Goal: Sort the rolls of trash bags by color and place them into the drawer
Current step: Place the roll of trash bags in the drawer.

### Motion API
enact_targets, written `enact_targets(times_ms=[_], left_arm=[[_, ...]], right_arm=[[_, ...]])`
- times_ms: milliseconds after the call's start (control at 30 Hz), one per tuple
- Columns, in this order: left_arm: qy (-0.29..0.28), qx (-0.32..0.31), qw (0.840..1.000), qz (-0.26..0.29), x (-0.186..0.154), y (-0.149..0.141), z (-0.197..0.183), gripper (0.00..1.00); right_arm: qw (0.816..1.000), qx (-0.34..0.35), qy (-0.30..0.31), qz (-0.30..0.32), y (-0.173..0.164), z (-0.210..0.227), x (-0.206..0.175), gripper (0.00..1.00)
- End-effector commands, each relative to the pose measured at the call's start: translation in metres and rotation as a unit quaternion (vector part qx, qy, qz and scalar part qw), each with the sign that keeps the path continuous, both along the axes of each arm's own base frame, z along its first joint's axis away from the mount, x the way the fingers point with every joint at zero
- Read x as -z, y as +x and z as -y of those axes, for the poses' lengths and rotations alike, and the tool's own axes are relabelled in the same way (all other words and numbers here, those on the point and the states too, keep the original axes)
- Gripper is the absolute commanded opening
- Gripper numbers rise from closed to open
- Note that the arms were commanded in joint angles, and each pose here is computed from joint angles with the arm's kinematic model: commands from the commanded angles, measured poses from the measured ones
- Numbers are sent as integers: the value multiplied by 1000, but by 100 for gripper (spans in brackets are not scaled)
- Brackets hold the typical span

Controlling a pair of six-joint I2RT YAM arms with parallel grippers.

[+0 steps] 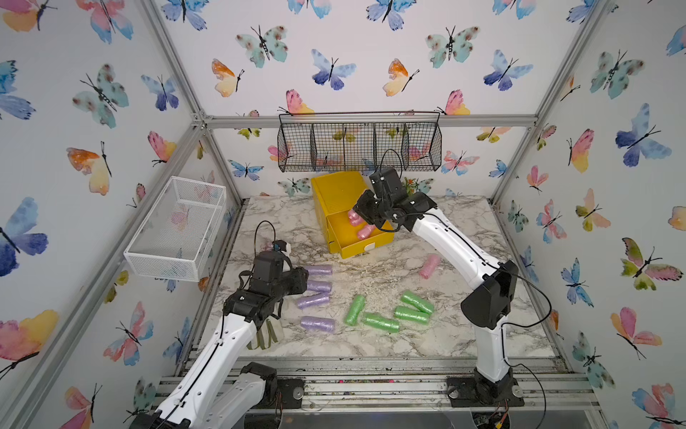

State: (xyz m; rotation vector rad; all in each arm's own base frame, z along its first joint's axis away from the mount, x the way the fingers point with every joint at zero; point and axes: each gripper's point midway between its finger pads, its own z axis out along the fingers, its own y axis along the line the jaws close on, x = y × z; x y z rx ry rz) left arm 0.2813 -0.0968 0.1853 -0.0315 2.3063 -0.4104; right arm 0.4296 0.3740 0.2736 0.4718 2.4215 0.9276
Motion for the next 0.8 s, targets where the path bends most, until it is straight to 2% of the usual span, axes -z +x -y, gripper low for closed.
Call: enact_targets(times_ms=[0,333,767], left_arm=[[-3,4,1000,6,-1,2,0,51],[-6,4,1000,4,-1,2,0,51],[-6,4,1000,4,0,2,-1,51]], right_arm=[[1000,-8,-12,-2,-5,3,2,24],[999,-26,-23,-25,-6,-4,24,24],[996,-32,-74,-44,0,-3,54,24]])
